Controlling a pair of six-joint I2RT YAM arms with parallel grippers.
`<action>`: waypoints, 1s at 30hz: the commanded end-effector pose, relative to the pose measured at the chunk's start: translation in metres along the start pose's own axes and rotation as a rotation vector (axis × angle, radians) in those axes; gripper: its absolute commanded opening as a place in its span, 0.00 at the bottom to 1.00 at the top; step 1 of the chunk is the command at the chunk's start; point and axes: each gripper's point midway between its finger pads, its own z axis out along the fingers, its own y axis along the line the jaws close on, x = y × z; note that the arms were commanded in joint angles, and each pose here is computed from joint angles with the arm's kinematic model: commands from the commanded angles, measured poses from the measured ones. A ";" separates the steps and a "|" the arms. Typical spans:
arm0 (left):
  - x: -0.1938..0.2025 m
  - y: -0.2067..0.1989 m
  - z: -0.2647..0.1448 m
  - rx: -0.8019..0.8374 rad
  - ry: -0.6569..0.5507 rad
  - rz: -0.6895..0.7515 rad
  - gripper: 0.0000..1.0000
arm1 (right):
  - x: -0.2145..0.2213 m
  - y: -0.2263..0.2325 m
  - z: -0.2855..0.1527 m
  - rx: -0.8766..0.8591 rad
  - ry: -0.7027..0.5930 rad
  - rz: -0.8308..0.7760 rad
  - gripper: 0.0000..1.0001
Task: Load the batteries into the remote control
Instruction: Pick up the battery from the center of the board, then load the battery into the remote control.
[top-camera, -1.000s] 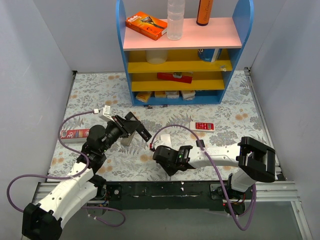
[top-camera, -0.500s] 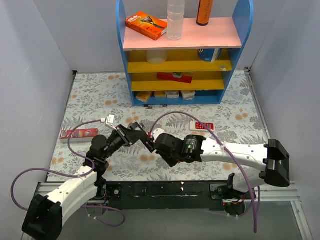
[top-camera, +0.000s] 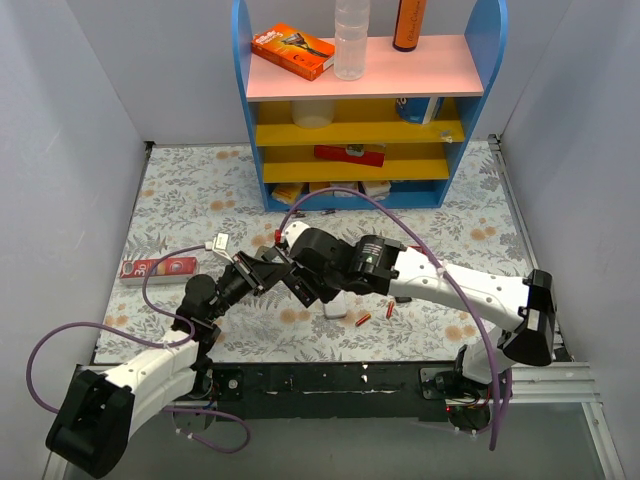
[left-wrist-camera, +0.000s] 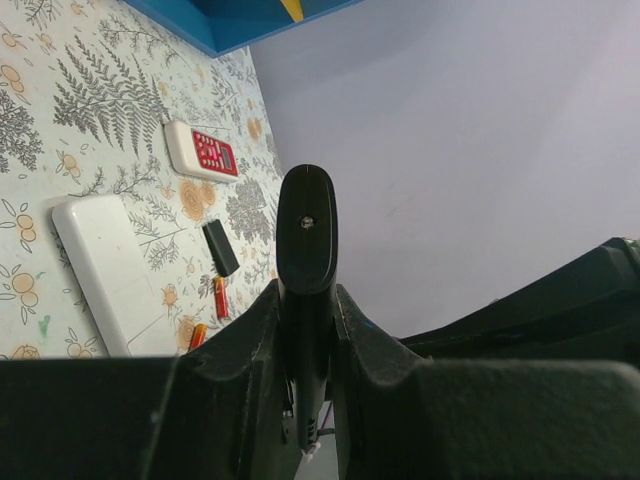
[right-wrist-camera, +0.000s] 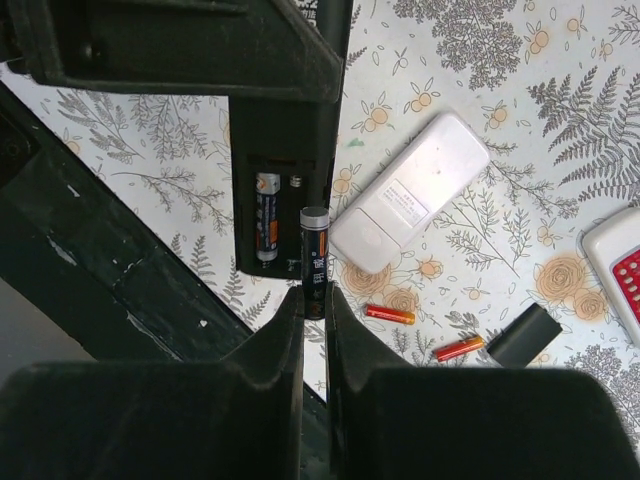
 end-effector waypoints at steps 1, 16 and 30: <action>-0.004 -0.011 -0.001 0.049 -0.021 -0.012 0.00 | -0.003 -0.003 0.000 0.000 0.047 -0.031 0.01; -0.004 -0.006 0.003 0.041 -0.028 -0.029 0.00 | -0.008 0.003 0.010 -0.039 0.080 -0.044 0.01; -0.004 -0.010 0.003 0.064 -0.028 -0.036 0.00 | -0.001 0.005 0.020 -0.041 0.137 -0.057 0.01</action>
